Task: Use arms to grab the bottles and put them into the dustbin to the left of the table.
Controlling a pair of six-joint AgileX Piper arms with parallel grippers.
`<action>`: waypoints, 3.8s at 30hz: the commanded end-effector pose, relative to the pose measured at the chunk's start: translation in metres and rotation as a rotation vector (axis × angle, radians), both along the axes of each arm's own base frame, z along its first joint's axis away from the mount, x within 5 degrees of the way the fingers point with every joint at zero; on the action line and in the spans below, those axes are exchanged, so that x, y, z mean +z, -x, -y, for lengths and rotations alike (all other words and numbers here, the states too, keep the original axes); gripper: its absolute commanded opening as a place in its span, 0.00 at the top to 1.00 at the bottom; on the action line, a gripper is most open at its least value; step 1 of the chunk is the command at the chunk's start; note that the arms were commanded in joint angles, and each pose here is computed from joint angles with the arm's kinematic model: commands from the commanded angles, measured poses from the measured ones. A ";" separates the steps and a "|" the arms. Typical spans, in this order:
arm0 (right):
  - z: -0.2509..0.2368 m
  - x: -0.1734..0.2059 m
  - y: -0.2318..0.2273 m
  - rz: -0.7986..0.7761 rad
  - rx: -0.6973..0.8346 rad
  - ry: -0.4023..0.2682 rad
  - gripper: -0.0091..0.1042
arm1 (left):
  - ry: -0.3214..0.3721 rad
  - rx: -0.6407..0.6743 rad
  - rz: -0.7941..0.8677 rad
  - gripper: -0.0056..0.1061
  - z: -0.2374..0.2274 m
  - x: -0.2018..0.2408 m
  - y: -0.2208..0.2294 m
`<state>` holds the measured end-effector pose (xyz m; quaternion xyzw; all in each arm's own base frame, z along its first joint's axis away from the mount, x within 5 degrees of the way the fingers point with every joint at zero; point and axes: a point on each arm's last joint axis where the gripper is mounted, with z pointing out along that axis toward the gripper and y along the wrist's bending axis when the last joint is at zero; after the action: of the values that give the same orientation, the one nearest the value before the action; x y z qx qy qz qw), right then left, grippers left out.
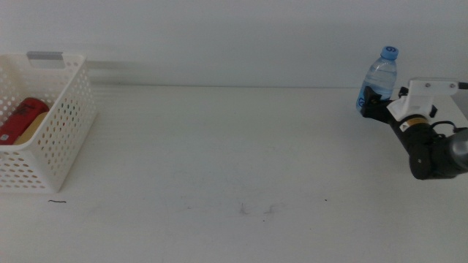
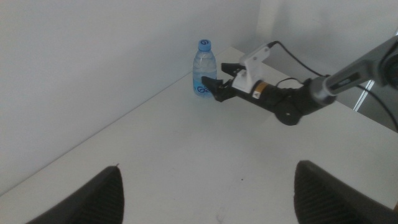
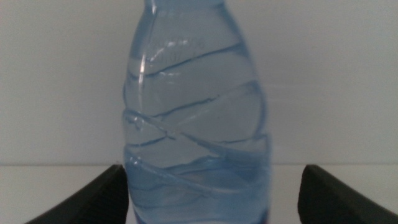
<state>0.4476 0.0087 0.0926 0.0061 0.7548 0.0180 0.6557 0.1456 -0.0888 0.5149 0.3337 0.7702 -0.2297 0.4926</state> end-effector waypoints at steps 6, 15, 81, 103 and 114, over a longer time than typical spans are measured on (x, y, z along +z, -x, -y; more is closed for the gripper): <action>0.001 -0.014 -0.036 0.026 0.026 0.063 0.36 | 0.008 0.001 0.008 0.11 0.000 0.001 0.000; -0.050 0.011 -0.038 -0.078 0.152 0.114 0.94 | 0.008 0.001 0.008 0.11 0.000 0.001 0.000; -0.156 0.348 0.201 -0.364 0.466 0.116 0.18 | -0.062 0.142 0.027 0.11 -0.003 -0.027 -0.024; -0.156 0.349 0.201 -0.363 0.465 0.114 0.18 | 0.143 0.423 0.245 0.11 0.051 -0.321 -0.108; -0.156 0.349 0.201 -0.363 0.465 0.114 0.18 | 0.196 0.470 0.275 0.11 0.075 -0.347 -0.154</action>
<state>0.2475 0.1654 0.4411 -0.1983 0.8424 0.1281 0.4844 0.2957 -0.1595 0.1682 0.1347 0.7264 -0.1267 0.6619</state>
